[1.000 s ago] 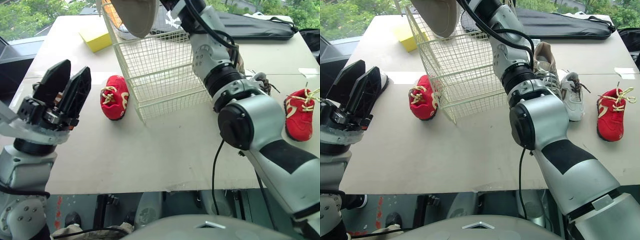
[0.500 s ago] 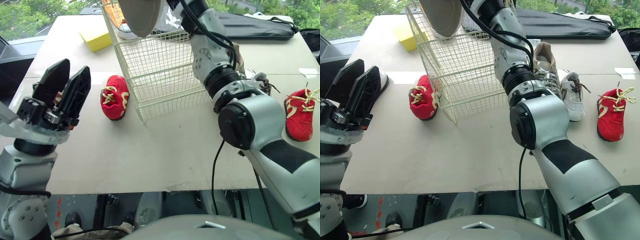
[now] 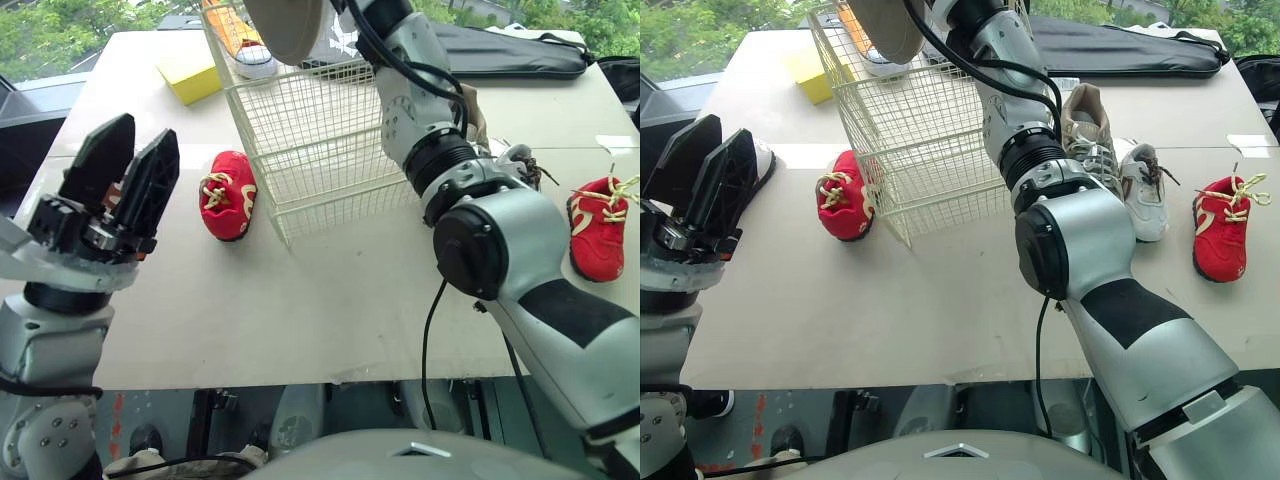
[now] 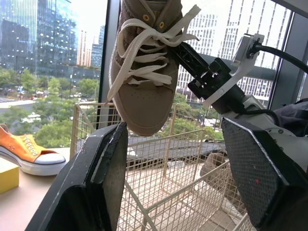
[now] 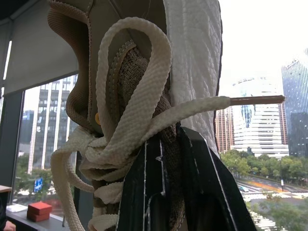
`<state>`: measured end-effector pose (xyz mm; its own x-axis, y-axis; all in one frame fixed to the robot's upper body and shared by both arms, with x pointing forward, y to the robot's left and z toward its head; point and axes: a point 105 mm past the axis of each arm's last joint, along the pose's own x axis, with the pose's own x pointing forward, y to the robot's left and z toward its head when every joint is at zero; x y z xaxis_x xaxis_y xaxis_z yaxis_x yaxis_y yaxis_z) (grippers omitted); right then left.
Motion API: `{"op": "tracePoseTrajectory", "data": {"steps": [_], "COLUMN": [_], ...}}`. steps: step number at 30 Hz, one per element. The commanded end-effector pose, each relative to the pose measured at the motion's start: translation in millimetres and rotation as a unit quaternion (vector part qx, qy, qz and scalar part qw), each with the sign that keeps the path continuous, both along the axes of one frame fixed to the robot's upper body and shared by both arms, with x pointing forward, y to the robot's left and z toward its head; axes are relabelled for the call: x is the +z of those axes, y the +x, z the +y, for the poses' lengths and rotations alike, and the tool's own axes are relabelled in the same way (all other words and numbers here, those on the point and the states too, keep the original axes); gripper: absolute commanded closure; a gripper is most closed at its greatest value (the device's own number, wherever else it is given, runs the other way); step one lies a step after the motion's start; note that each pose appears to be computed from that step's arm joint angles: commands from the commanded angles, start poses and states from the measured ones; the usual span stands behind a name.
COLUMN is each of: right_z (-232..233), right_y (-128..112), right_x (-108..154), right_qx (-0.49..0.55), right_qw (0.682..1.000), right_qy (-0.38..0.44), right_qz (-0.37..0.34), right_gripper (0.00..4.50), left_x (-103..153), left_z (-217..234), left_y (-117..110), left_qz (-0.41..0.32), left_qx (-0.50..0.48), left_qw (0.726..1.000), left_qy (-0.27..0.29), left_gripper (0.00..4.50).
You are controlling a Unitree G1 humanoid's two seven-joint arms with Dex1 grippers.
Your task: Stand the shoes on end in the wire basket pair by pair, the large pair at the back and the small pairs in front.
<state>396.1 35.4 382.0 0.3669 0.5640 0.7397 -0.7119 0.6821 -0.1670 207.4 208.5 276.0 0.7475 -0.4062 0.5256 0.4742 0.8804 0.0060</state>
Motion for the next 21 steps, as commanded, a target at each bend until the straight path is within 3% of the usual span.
{"op": "tracePoseTrajectory", "data": {"steps": [1, 10, 14, 21], "right_z": [7, 16, 19, 8], "right_y": [-2, -4, 2, 18], "right_x": [-14, -57, -79, -75], "right_qx": [0.016, 0.101, 0.136, 0.149], "right_qw": [1.000, 0.992, 0.982, 0.972], "right_qy": [-0.027, -0.076, -0.099, -0.079], "right_qz": [-0.002, 0.031, 0.088, 0.164], "right_gripper": [4.50, 4.50, 4.50, 4.50], "left_x": [7, 3, 0, 0], "left_z": [-4, -5, -4, -4], "left_y": [-9, -8, -6, -4], "left_qz": [-0.025, -0.019, -0.015, -0.014], "left_qx": [0.002, -0.002, -0.006, -0.008], "left_qw": [1.000, 1.000, 1.000, 1.000], "left_qy": [0.007, 0.004, -0.002, -0.005], "left_gripper": [1.13, 1.13, 1.13, 1.13]}}
